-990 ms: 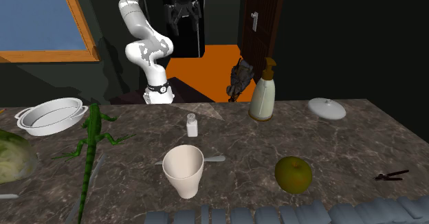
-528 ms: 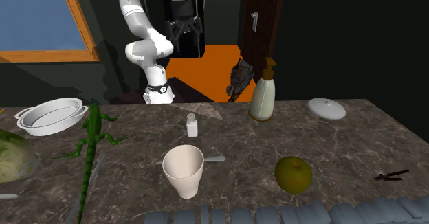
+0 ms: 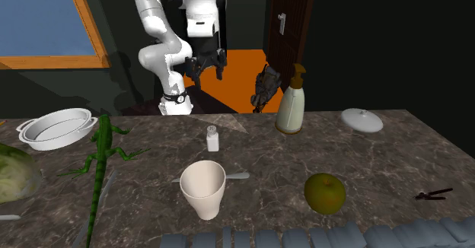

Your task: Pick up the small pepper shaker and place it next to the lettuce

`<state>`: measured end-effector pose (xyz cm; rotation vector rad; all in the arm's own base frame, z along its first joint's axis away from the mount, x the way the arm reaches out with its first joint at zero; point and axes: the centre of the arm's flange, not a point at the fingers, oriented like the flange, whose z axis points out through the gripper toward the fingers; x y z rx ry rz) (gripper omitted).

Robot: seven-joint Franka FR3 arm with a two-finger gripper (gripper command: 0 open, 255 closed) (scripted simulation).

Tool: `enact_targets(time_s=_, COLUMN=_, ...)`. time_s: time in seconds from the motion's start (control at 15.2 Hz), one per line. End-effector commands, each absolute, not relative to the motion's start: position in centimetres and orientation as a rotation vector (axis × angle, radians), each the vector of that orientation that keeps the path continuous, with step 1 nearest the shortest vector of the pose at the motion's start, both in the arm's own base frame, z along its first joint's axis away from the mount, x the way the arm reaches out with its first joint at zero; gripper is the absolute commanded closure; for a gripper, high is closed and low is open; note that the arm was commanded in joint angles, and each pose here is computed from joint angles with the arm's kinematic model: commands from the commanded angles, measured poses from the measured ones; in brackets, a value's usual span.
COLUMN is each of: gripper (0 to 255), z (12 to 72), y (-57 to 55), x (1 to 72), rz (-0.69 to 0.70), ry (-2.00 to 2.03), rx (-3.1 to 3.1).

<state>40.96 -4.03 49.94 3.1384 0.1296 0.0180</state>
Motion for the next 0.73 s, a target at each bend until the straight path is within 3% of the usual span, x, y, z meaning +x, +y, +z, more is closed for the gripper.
enact_targets(time_s=0.0, gripper=0, z=48.0, y=-4.9, x=42.4, rz=0.009, ry=0.133, rx=3.133)
enact_targets(time_s=0.66, gripper=0, z=39.2, y=-9.0, x=48.3, rz=-0.029, ry=0.143, rx=3.115)
